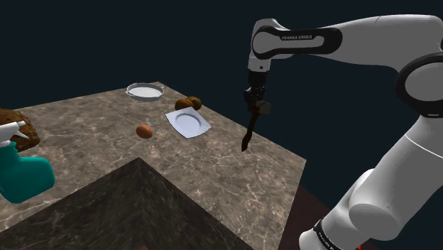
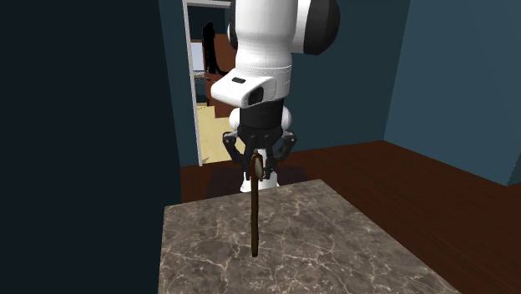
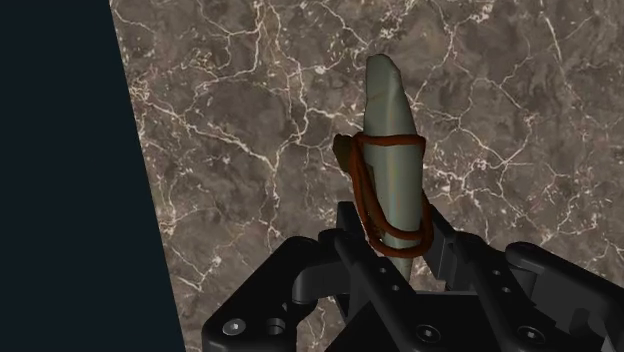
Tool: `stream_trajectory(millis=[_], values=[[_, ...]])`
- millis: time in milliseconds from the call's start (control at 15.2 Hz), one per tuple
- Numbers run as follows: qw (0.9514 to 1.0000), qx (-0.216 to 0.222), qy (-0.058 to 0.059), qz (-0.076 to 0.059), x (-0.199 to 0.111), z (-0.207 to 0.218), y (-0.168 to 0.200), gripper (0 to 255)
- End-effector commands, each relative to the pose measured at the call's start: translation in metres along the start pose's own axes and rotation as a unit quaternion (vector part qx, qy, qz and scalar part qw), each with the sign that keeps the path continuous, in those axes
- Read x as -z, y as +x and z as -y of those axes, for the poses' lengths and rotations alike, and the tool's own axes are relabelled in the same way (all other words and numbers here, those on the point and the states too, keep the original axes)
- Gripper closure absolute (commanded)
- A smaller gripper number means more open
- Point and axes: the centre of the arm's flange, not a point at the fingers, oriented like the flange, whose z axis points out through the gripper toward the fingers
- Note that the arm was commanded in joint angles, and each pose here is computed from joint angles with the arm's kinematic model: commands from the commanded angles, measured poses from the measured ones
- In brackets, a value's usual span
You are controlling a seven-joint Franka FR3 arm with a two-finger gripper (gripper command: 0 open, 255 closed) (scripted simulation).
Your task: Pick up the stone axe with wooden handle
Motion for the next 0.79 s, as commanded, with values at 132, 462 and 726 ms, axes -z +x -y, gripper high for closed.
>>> stream_trajectory(millis=[132, 462, 726], values=[[1.0, 0.0, 0.0, 0.001, 0.014, 0.0, -0.003, 255], [1.0, 0.0, 0.0, 0.001, 0.04, -0.001, -0.008, 255], [1.0, 0.0, 0.0, 0.001, 0.061, -0.001, -0.012, 255]])
